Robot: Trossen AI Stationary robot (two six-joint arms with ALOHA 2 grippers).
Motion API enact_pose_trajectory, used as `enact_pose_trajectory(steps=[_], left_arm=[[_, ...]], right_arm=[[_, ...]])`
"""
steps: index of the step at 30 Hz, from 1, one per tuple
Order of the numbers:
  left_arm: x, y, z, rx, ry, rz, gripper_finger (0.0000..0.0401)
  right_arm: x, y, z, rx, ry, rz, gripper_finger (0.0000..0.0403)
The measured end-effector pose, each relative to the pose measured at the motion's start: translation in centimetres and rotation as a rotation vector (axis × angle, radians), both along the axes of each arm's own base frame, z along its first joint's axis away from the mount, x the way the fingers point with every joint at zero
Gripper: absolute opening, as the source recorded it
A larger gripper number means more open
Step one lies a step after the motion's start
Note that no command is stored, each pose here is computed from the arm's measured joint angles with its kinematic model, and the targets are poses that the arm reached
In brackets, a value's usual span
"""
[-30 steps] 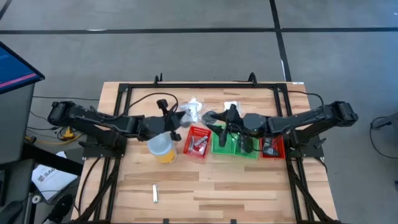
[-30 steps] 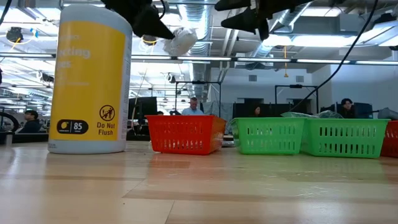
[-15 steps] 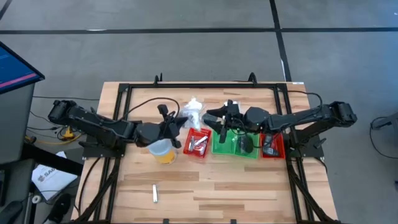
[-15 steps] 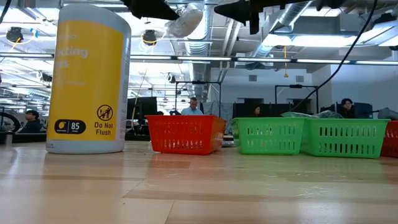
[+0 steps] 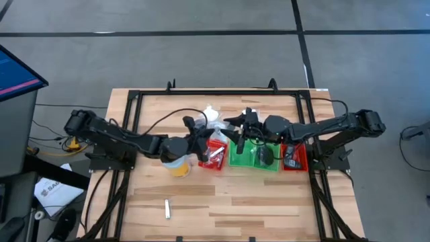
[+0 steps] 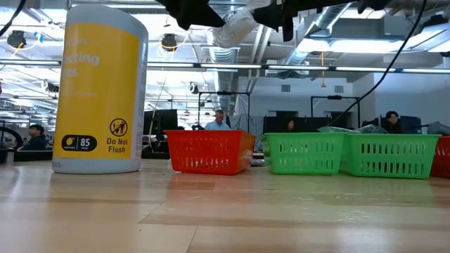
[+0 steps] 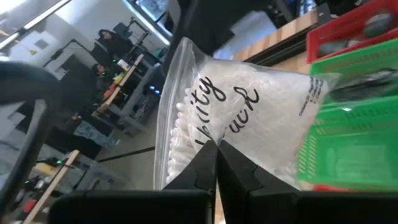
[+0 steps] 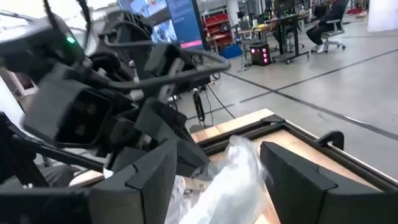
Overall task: Pick & Place Travel size toiletries
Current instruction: Put the white cotton pack into the left green bin
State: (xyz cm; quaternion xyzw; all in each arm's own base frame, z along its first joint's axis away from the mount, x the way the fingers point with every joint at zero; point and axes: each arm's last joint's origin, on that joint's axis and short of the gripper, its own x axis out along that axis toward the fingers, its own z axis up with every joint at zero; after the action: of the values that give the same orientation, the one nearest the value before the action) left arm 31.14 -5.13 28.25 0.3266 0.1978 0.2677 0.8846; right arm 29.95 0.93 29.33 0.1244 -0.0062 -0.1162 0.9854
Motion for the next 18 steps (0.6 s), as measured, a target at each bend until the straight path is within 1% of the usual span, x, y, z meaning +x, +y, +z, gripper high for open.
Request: enact_pose_trajectory(steps=[4,7,10,12,15,16,18], left_arm=[[0.37,-0.11,0.09,0.022,0.012,0.011,0.0],[0.38,-0.12,0.16,0.018,0.005,0.011,0.0],[0.38,-0.13,0.18,0.017,0.002,0.011,0.0],[0.39,-0.13,0.18,0.017,0.002,0.011,0.0],[0.39,-0.13,0.2,0.016,-0.001,0.011,0.0],[0.39,-0.16,0.2,0.016,-0.001,0.01,0.0],[0.36,-0.29,0.21,0.016,-0.001,0.006,0.0]], right_arm=[[0.0,-0.01,-0.11,-0.001,0.011,0.0,0.0203],[0.0,-0.01,-0.12,-0.001,0.013,0.0,0.018],[0.0,-0.02,-0.12,-0.001,0.013,-0.001,0.0137],[0.0,-0.02,-0.13,-0.004,0.014,0.0,0.0096],[0.0,-0.02,-0.14,-0.039,0.024,0.001,0.0025],[0.0,-0.02,-0.14,-0.052,0.027,0.001,0.0013],[0.0,-0.02,-0.15,-0.055,0.028,0.002,0.0011]])
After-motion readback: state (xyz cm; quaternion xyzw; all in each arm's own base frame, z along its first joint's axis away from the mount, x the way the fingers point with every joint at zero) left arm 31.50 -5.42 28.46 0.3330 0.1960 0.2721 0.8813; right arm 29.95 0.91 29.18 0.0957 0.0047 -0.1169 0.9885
